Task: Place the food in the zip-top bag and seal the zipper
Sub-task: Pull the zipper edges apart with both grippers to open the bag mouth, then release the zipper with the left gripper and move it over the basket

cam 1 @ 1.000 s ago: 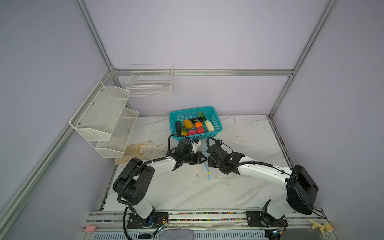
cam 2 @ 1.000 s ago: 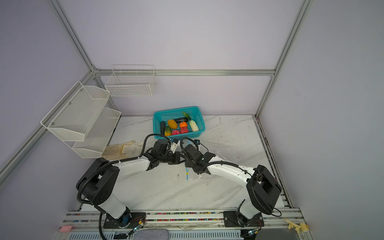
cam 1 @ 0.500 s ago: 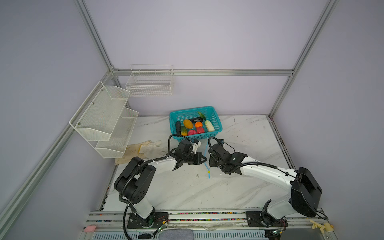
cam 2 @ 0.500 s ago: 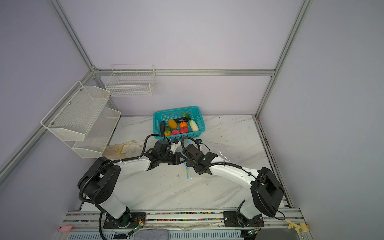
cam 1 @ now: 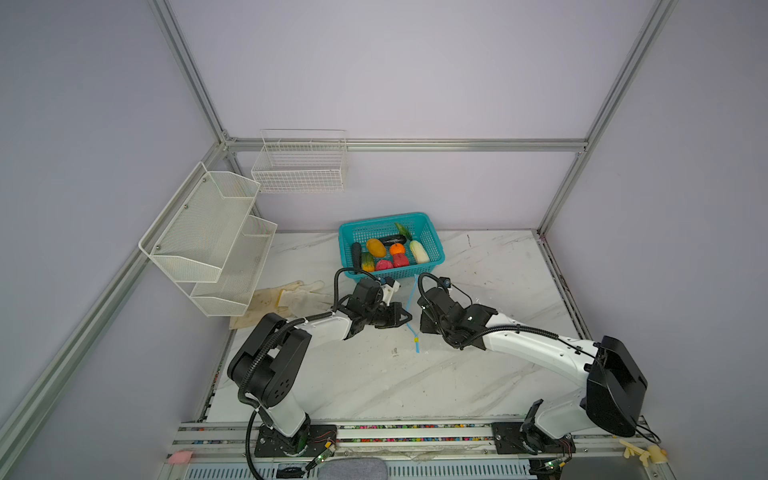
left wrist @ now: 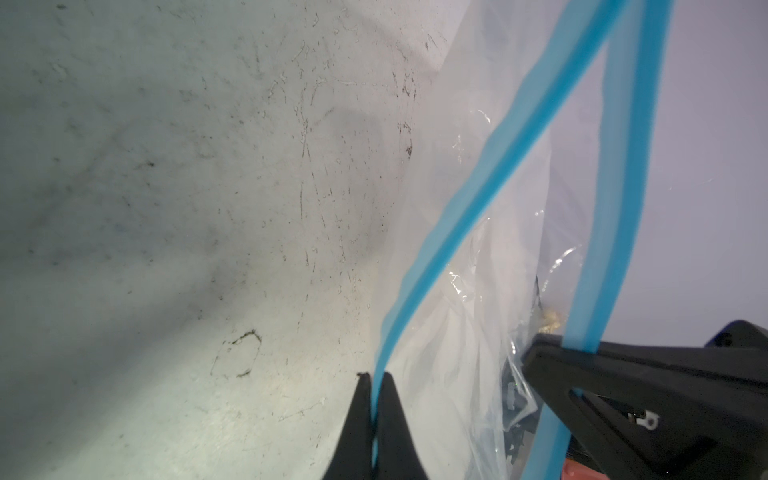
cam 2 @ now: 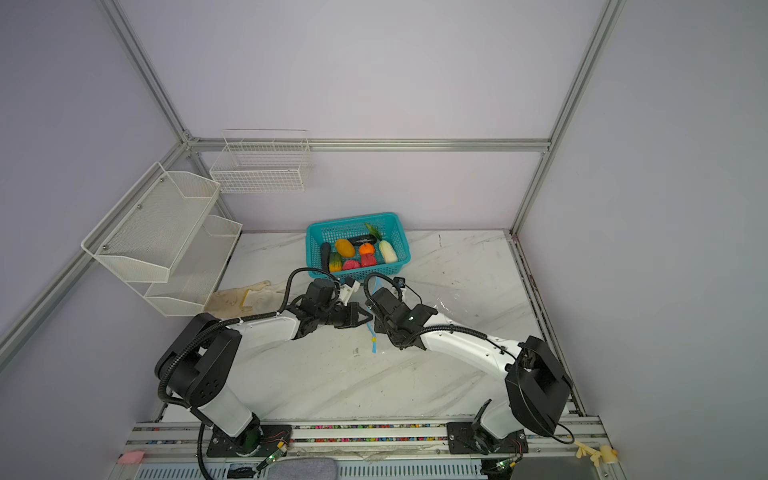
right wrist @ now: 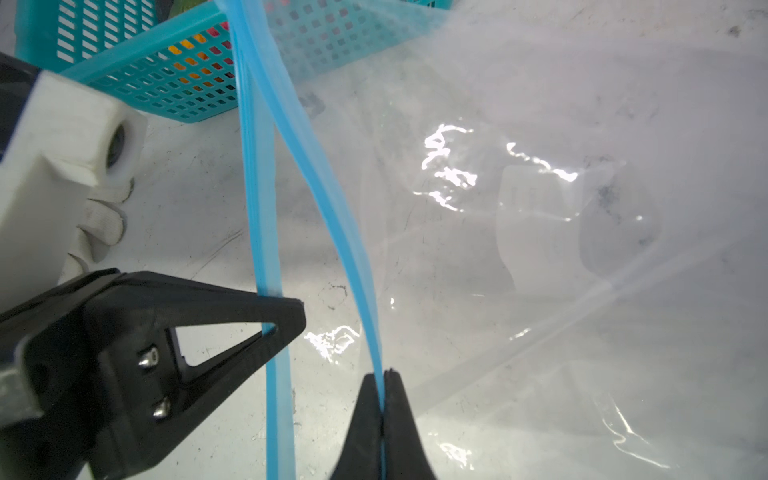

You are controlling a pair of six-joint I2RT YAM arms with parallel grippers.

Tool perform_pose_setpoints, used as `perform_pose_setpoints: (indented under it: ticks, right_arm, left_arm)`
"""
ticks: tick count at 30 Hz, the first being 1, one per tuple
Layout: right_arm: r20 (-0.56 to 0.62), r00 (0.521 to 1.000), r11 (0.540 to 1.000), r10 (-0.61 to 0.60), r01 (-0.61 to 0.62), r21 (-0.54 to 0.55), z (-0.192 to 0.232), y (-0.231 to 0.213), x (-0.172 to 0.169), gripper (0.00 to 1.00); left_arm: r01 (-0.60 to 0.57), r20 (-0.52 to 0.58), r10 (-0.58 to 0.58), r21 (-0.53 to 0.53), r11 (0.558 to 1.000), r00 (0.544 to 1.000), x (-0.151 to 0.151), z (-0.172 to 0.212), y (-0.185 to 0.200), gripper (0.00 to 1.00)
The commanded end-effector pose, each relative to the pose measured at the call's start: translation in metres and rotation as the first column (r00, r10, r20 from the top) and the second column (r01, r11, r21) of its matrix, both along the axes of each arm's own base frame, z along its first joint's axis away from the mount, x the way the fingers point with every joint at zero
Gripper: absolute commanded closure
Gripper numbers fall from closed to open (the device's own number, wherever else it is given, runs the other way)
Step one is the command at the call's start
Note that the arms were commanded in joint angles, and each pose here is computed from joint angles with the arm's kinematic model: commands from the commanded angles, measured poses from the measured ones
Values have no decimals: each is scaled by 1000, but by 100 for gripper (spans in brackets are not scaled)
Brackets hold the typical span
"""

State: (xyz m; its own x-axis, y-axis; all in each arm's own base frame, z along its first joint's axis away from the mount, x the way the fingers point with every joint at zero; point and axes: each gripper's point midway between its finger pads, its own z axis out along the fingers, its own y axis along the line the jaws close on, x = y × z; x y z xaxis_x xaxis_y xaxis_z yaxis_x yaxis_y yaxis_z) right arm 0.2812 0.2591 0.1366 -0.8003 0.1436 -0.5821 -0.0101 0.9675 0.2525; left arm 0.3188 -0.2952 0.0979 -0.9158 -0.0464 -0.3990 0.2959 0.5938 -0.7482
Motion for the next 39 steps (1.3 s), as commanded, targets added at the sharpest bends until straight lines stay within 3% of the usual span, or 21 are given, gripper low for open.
perform_pose_setpoints:
  ticks: [1,18,28,39]
  right_arm:
    - [5,1000,999,-27,27,-34,1,-12,-1,100]
    - [7,1000,998,-28,28,-50,2,-15,-1,100]
    - [16,1000,1000,6,-6,-9,11,1,5,100]
    - [-4,1000,1000,29,-29,1,5,12,8,100]
  left_arm:
    - [1,76,1,-23,1000,997,19,21,-6,100]
    - [-15,62,15,-2,1000,998,18,10,5,100]
    - [8,78,-6,-33,999,997,19,24,-5,100]
    - [-9,161,14,-34,999,987,22,65,0,62]
